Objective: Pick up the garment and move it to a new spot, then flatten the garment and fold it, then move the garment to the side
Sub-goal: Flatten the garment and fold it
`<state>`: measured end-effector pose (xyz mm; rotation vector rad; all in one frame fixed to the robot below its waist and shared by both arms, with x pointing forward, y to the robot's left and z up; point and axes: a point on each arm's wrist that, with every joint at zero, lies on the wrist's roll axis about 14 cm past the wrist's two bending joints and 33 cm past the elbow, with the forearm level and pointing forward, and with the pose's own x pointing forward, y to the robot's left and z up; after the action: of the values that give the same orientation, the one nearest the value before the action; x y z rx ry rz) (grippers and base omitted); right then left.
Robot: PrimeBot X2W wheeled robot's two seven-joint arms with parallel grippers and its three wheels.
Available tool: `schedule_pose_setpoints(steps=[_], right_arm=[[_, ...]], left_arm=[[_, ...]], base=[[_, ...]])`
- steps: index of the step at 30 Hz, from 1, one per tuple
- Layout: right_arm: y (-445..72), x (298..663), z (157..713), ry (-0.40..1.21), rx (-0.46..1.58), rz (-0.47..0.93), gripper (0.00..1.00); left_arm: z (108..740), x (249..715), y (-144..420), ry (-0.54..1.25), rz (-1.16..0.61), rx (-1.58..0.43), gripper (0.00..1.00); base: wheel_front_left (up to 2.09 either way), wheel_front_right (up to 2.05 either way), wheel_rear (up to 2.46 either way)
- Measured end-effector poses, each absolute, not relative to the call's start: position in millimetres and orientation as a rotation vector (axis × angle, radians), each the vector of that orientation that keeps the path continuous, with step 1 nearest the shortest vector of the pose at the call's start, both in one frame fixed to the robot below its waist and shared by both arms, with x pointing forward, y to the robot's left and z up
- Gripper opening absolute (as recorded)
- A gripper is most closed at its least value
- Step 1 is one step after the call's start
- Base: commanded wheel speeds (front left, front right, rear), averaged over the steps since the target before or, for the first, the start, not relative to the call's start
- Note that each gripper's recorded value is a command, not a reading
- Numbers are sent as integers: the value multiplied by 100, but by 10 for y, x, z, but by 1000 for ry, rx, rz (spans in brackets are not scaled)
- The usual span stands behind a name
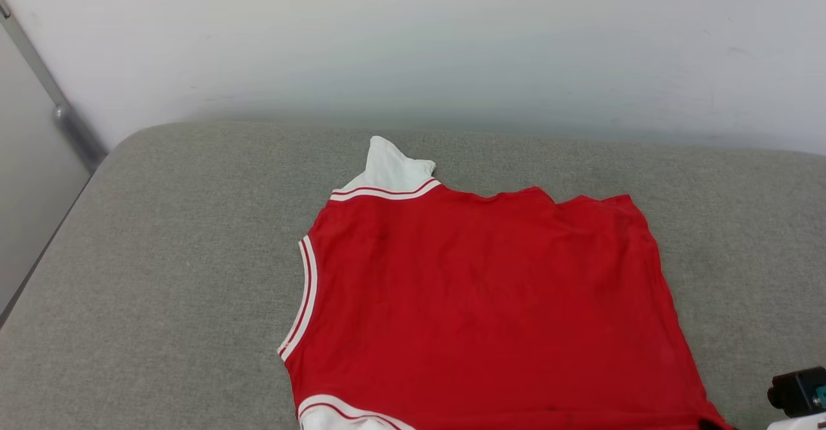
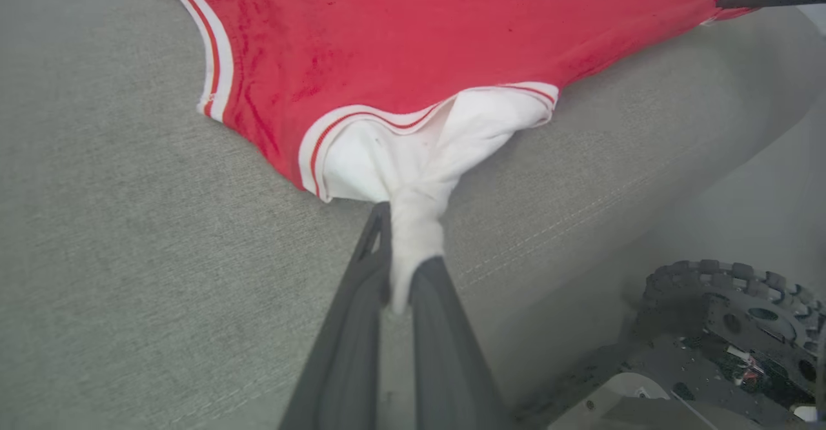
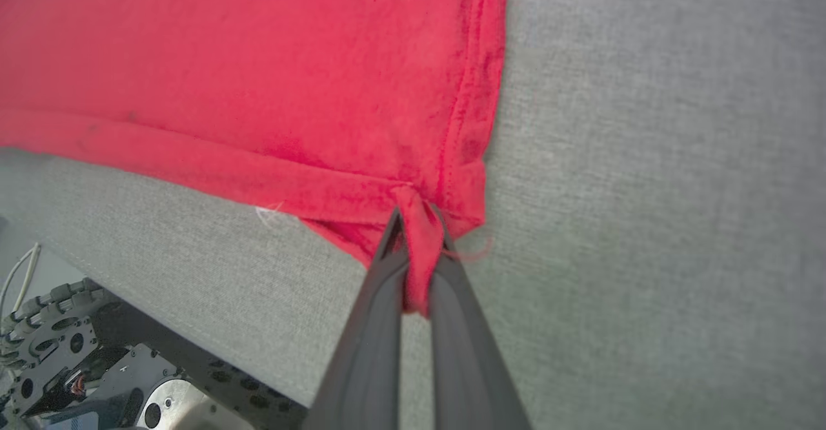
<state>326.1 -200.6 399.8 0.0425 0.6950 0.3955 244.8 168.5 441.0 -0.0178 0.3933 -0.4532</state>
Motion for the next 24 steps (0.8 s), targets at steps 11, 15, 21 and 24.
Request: schedule_pose_setpoints(steps=[11,15,21,24], right_arm=[[-2011,3209,4147,679,66,387,0],[-1943,3322,4287,641,96,392,0],[-1914,3574,4384,618,63,398,0],[-1893,3686,4341,631,44,397,0]], left_arm=[[4594,2545,1628,335,-462,-39,0],[4767,2755,1676,263,-444,-39,0],[4866,3102,1733,224,-431,-34,0],[4839,3263,1731,226,-432,-33,0]], base=[[0,0,0],[0,0,0],[0,0,0],[0,0,0]])
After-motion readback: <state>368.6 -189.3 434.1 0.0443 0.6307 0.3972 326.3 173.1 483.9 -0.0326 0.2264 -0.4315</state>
